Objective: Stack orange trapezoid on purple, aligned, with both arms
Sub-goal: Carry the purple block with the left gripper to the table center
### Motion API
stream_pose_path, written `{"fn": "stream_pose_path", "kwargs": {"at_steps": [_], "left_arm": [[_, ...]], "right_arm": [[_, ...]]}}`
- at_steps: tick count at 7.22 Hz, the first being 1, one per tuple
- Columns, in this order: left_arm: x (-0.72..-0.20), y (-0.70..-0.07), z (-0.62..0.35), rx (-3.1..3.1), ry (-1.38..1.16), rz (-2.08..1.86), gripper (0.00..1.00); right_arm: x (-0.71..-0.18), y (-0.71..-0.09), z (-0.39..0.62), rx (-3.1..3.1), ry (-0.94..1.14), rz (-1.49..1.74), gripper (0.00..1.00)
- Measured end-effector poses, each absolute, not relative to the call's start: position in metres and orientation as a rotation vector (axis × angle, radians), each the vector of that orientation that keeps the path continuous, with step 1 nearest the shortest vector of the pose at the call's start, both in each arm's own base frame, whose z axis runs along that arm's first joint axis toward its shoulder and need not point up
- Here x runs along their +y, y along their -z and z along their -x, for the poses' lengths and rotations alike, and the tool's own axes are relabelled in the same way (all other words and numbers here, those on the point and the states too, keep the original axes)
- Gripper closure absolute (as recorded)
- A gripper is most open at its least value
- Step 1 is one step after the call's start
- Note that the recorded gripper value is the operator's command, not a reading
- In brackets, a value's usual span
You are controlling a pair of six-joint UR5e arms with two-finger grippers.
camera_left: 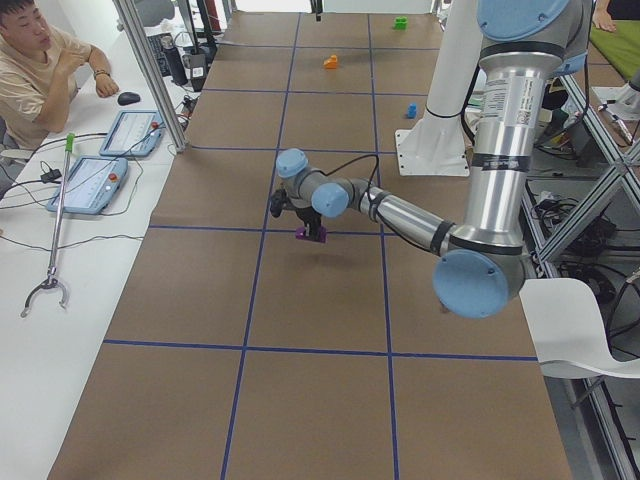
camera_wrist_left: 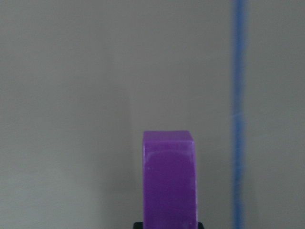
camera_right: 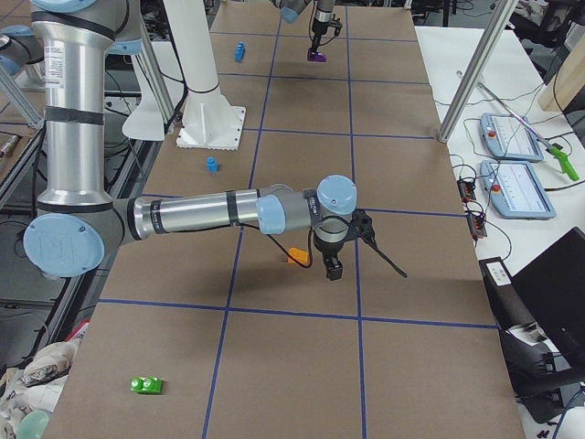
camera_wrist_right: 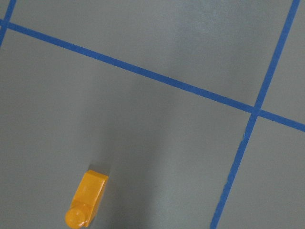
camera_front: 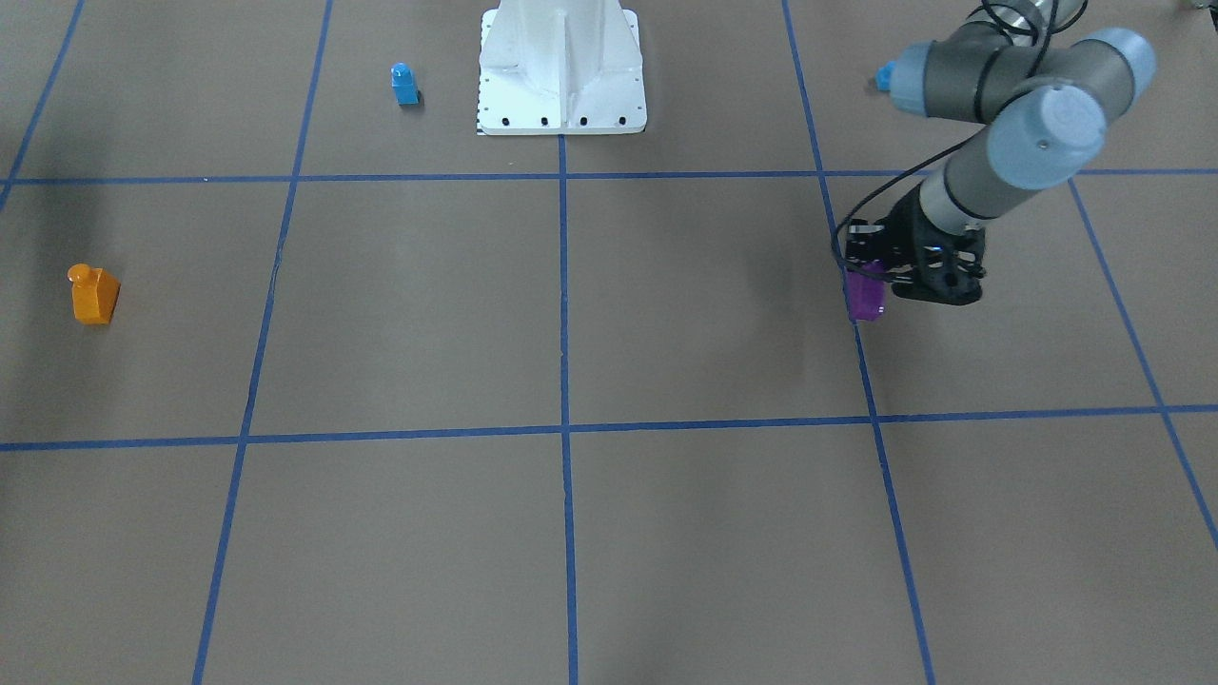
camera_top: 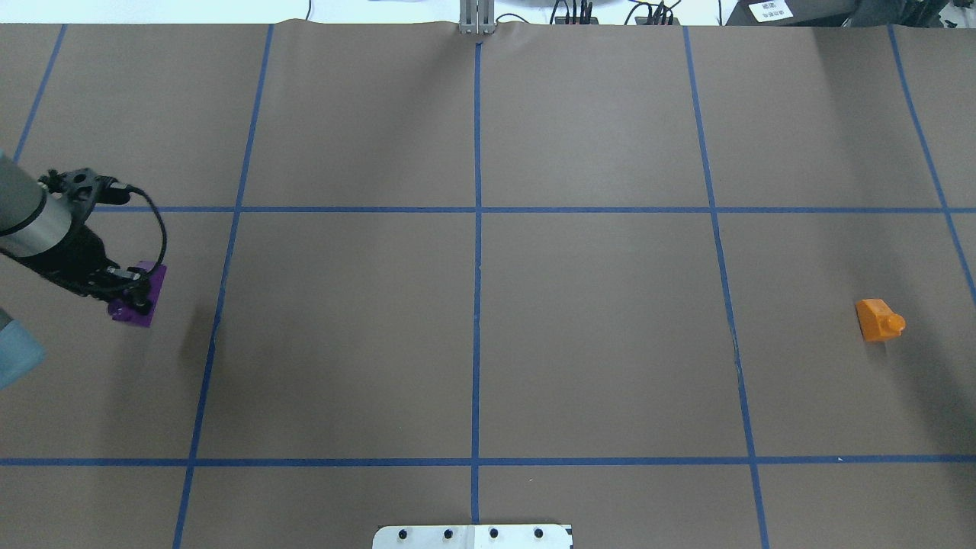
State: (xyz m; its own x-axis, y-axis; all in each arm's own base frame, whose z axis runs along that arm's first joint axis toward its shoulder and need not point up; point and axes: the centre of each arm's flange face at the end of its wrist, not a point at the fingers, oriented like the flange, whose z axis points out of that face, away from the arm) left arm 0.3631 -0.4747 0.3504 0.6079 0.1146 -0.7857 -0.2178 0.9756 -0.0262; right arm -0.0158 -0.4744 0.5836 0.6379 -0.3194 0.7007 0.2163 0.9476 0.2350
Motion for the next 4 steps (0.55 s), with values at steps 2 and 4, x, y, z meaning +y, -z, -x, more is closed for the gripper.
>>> {"fn": "stream_pose_path", "kwargs": {"at_steps": [2, 4], "left_arm": [[-0.470, -0.243, -0.456, 0.898, -0.190, 0.140, 1.00], [-0.476, -0.193, -0.532, 0.867, -0.176, 0.154, 1.00]], "right_arm": [[-0.474, -0.584, 0.018, -0.848, 0.307, -0.128, 0.00], [-0.474, -0.583, 0.020, -0.854, 0.313, -0.134, 0.00]]}}
